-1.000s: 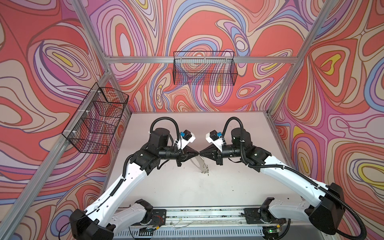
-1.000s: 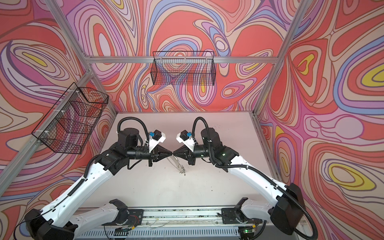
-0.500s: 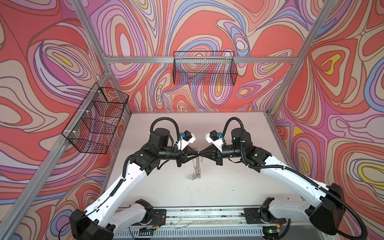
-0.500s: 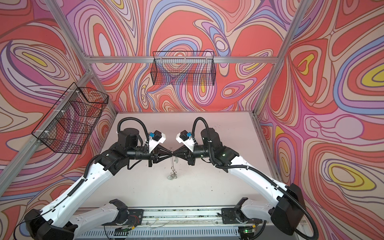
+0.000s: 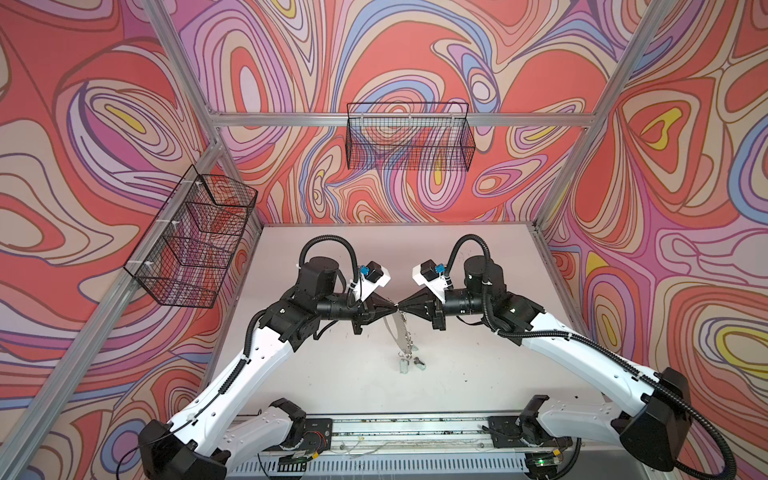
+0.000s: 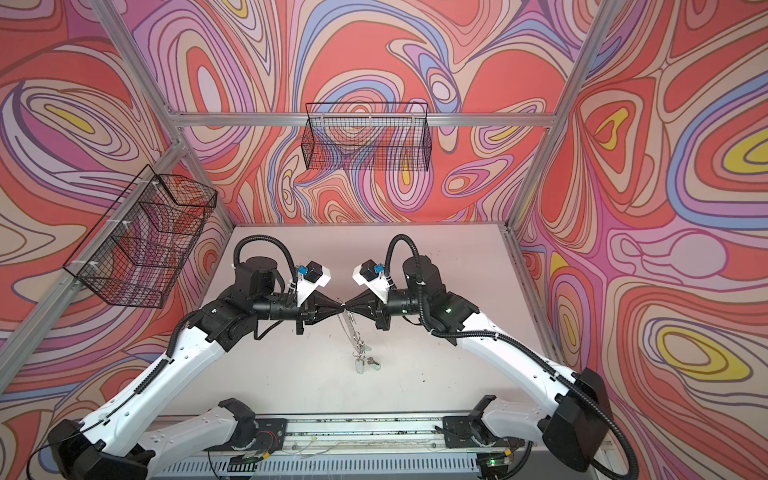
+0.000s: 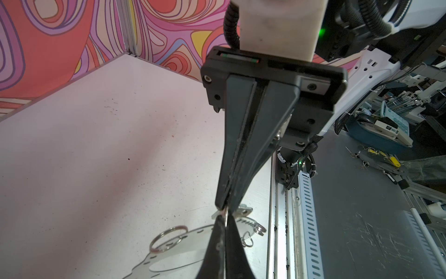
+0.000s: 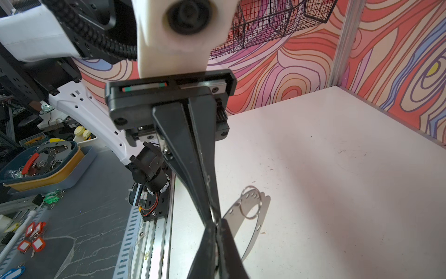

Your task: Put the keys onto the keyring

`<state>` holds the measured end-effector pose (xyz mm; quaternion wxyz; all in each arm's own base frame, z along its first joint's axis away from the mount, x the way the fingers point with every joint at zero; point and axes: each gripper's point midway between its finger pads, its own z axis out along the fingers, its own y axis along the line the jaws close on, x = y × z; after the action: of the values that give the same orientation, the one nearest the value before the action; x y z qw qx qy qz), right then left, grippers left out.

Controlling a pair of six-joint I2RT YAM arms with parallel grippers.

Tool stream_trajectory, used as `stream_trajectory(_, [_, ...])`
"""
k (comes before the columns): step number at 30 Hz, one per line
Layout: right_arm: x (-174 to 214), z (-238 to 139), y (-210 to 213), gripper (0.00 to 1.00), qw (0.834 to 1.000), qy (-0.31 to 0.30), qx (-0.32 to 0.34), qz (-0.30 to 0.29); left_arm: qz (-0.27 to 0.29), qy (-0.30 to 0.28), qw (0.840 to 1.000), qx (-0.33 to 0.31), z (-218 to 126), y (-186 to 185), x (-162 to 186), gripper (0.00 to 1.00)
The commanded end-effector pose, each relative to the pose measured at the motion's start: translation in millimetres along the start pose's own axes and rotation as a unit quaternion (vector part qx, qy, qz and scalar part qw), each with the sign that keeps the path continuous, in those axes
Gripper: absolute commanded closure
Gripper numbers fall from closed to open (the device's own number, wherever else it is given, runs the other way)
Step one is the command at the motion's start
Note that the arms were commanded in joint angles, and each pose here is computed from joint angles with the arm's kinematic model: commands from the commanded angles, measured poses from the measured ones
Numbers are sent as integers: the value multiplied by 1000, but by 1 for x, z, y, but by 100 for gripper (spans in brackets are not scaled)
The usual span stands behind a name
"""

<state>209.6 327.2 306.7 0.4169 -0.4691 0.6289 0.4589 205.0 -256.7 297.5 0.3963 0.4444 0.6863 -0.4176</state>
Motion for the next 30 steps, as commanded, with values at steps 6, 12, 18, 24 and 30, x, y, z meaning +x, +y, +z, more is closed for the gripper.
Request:
stream_trajectory(6, [-46, -36, 4, 70, 990, -135, 29, 5, 82, -143, 986, -19, -16, -10, -39, 100])
stream_trajectory(12, [-55, -46, 5, 67, 982, -184, 27, 26, 85, -274, 958, -20, -32, -12, -73, 100])
stream_trajectory(18, [-69, -49, 15, 64, 978, -207, -4, 36, 89, -343, 935, 7, -40, -17, -93, 100])
stream_trajectory(24, [-71, -44, 8, 69, 977, -207, -5, 57, 85, -352, 931, 33, -37, -19, -97, 100])
stream_trajectory(30, [-75, -42, 3, 73, 974, -216, -10, 67, 87, -342, 935, 47, -37, -26, -95, 100])
